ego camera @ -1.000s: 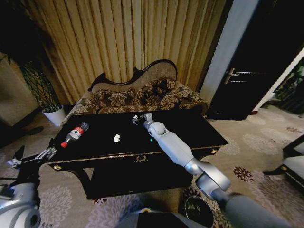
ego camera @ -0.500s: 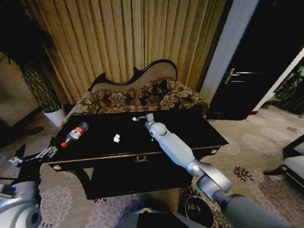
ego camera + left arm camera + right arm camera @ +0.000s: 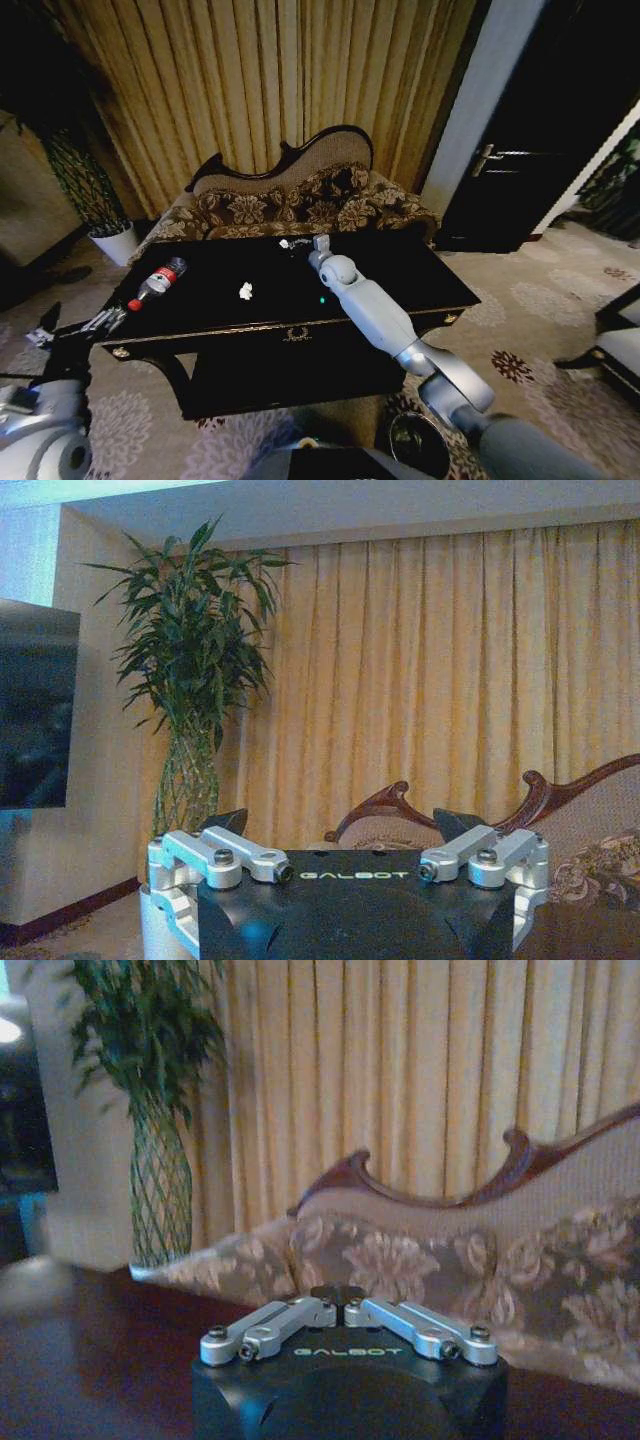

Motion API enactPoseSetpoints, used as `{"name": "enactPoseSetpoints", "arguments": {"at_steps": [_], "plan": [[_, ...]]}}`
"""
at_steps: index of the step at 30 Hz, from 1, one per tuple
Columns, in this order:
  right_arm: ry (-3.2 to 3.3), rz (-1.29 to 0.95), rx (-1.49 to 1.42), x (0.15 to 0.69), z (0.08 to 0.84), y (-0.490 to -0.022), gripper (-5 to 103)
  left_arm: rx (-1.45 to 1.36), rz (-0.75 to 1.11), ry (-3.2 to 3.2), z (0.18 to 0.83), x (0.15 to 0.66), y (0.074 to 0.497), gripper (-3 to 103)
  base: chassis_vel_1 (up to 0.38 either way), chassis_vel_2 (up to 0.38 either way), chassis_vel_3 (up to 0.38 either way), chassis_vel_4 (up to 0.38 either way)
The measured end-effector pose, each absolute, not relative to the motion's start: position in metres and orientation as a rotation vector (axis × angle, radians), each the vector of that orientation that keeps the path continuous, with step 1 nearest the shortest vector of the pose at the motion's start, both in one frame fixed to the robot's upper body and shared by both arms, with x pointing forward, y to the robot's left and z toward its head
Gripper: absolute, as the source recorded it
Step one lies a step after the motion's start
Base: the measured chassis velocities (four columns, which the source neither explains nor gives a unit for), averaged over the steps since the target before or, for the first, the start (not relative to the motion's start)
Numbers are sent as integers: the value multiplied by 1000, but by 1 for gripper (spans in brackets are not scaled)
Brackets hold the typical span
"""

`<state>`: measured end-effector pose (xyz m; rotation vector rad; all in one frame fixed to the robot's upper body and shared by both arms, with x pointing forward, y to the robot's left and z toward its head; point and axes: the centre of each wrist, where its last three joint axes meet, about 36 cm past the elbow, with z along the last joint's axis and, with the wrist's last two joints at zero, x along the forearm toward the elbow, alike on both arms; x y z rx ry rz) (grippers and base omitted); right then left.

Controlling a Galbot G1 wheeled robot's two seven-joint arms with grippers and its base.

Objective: Move to the front of the table and place the trash on the table into the trash bin.

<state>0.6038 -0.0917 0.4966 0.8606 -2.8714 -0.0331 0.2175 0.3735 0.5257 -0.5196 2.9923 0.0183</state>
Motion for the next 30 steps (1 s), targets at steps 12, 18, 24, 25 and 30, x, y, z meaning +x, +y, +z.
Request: {"name": "enactPoseSetpoints", "arguments": {"at_steps": [12, 18, 24, 25, 30], "plan": [[-3057, -8, 736, 568, 546, -176, 0, -474, 27, 2991, 527, 227, 376, 100, 0, 0, 0, 0], [-3108, 59, 461, 527, 532, -273, 0, -406, 11, 3007, 524, 240, 370, 100, 0, 0, 0, 0], [-3143, 104, 328, 495, 526, -318, 0, -358, -7, 3020, 523, 248, 363, 100, 0, 0, 0, 0], [-3149, 106, 312, 489, 525, -323, 0, -347, -7, 3022, 524, 250, 361, 100, 0, 0, 0, 0], [-3164, 96, 276, 474, 525, -331, 0, -315, 13, 3027, 525, 253, 361, 100, 0, 0, 0, 0]]}}
